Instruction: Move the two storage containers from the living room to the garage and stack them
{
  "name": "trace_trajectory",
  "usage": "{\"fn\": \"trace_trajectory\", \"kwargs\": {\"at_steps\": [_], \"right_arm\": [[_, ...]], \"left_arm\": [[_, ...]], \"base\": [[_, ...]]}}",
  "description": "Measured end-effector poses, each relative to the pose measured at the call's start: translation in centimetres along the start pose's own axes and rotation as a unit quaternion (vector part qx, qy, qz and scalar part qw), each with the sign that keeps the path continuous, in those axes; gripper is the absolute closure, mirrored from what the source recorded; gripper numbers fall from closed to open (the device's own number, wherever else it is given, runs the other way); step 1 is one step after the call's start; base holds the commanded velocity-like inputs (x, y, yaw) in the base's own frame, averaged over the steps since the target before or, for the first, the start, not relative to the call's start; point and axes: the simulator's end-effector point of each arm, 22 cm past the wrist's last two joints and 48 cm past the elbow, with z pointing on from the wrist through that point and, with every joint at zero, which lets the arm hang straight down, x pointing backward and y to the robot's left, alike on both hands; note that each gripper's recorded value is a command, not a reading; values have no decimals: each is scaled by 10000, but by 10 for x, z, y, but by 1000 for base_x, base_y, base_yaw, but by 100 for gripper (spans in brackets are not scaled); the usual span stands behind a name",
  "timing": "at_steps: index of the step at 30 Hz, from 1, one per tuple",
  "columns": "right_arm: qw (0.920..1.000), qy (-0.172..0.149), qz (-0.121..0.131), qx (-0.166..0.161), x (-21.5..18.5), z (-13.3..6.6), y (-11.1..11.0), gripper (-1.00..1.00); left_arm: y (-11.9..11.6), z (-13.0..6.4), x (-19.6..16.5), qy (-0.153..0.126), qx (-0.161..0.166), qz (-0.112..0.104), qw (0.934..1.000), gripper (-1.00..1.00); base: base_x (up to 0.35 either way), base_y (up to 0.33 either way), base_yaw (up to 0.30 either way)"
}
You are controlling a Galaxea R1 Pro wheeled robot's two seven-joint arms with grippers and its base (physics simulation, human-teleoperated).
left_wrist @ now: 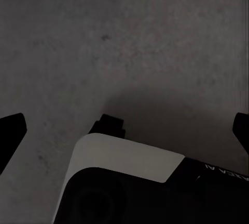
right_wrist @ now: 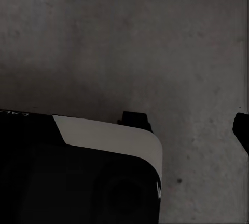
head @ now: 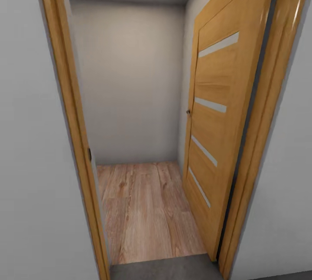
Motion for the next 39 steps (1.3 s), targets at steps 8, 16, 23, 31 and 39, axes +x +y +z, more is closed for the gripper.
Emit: {"fn": "trace_trajectory", "kwargs": {"at_steps": [8,16,23,31,39], "right_arm": [[10000,-6,-35,-29,0,0,0,-100],[10000,-5,-7,0,0,0,0,-100],[10000,-8,-4,8,0,0,0,-100],[10000,-3,-4,2,0,0,0,-100],[10000,2,-3,2,0,0,0,-100]], "left_arm": [[0,0,0,-2,1,0,10000,-100],[1,0,-1,-9,-6,-8,10000,-100],[1,0,-1,-10,-7,-10,10000,-100],[1,0,-1,-12,-6,-10,10000,-100],[0,0,-1,-8,-2,-31,10000,-100]], "base": [[304,-88,2],[304,-88,15],[304,-88,215],[290,-109,38],[40,-22,0]]}}
